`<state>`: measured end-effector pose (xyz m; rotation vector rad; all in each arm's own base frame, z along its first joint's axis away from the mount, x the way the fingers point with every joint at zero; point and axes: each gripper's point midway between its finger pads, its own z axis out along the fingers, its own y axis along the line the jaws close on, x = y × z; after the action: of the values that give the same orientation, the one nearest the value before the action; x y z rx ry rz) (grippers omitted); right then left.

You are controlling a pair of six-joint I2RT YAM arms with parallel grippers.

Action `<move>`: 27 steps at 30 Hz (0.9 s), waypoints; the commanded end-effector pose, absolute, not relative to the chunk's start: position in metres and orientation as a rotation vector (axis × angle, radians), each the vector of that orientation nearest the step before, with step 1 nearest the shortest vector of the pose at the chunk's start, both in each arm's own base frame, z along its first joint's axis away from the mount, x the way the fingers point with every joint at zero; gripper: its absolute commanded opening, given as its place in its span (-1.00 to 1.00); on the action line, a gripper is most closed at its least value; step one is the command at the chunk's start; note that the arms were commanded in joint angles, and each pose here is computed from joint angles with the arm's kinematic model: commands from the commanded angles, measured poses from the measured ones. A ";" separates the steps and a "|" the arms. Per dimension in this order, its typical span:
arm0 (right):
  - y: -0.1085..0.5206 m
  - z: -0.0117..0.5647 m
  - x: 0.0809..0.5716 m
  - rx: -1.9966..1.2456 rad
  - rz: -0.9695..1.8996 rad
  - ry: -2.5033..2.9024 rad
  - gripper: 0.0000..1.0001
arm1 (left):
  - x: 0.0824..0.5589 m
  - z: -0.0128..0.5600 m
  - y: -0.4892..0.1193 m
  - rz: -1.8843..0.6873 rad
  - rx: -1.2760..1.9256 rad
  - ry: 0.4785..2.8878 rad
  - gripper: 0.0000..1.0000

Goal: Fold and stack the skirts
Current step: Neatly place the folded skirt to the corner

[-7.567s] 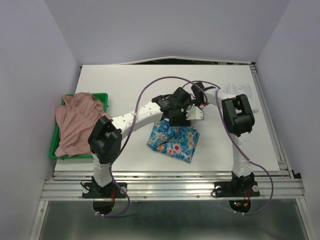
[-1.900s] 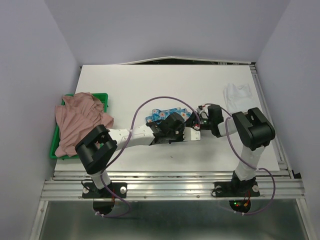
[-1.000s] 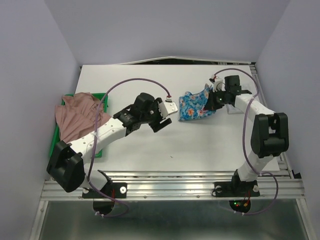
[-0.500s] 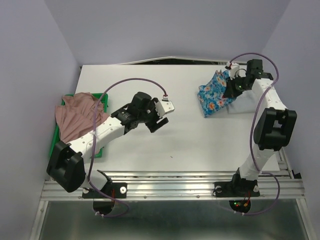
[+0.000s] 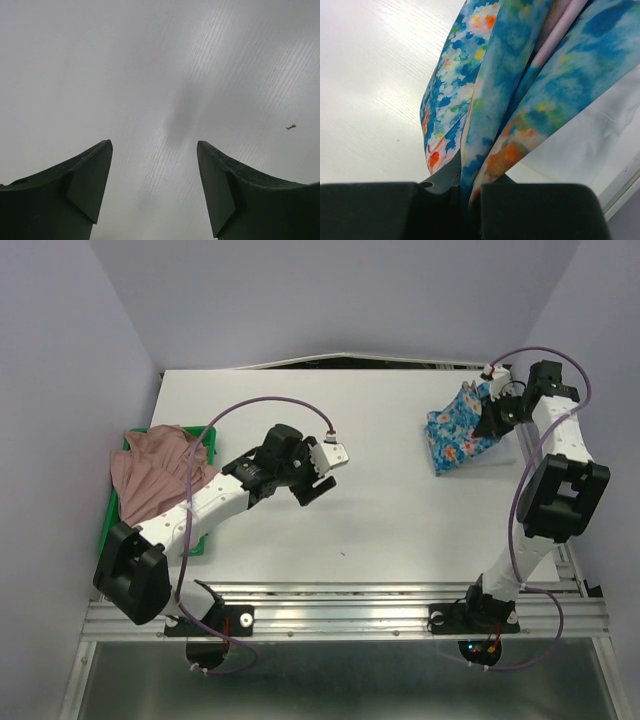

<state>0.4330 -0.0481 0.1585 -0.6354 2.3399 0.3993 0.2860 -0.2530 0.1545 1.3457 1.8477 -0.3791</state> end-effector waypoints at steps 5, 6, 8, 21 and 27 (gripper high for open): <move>-0.072 0.161 0.453 -0.670 0.414 2.247 -0.99 | 0.294 0.170 -0.252 -0.343 1.360 1.819 0.60; -0.078 0.158 0.454 -0.671 0.410 2.243 -0.99 | 0.293 0.168 -0.251 -0.340 1.363 1.825 0.60; -0.087 0.154 0.455 -0.654 0.411 2.238 -0.99 | 0.291 0.166 -0.248 -0.336 1.368 1.834 0.60; -0.122 0.082 0.480 -0.469 0.455 2.349 -0.28 | 0.287 0.149 -0.232 -0.305 1.393 1.915 0.60; -0.142 0.096 0.494 -0.348 0.397 2.349 -0.56 | 0.290 0.148 -0.232 -0.291 1.386 1.914 0.60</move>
<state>0.4669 -0.1191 0.0513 -0.4151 2.4447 0.5139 0.2821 -0.2302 0.1372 1.3980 1.9417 -0.3085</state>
